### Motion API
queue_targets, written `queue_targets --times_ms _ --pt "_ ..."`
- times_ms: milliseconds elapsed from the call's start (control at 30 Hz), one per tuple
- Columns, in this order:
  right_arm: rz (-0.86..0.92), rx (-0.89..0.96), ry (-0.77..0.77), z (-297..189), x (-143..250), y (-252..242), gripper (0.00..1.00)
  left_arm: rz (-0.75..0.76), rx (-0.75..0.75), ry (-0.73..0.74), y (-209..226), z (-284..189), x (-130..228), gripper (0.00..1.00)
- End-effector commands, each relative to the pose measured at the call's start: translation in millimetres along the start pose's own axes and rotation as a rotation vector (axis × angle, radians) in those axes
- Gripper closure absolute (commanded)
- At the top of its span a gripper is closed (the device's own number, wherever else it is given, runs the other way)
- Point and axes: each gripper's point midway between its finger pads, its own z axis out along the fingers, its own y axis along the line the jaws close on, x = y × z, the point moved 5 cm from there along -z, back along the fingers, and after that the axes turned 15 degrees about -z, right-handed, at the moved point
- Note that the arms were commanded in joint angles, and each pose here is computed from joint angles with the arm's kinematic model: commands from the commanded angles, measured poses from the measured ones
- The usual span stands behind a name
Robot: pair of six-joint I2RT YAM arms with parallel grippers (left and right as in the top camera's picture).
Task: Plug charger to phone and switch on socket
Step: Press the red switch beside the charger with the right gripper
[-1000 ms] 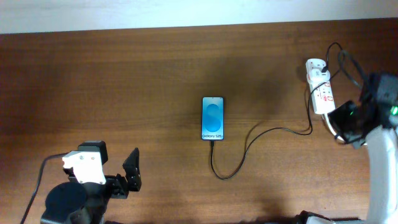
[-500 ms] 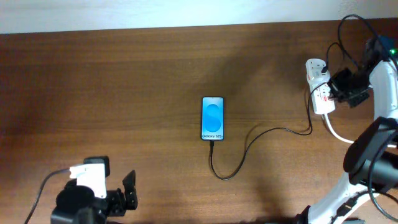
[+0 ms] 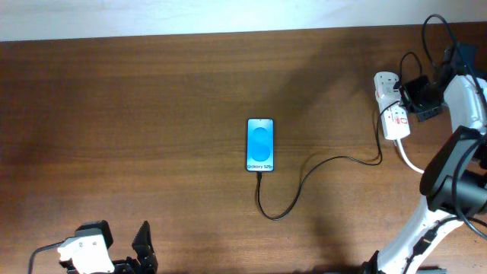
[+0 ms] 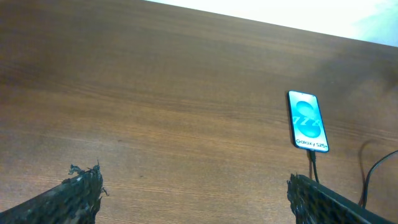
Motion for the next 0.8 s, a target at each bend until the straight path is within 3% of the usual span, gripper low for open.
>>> queue_targets --times_ms 0,433,767 --pt "0.035 -0.004 -0.006 13 -7 -2 0.96 -0.011 -0.009 -0.017 2 -1 -1 0.01" --pt "0.049 -0.052 -0.067 26 -22 5 0.96 -0.011 -0.009 -0.017 2 -1 -1 0.01" --pt "-0.063 0.035 0.025 58 9 12 0.96 -0.011 -0.009 -0.017 2 -1 -1 0.01"
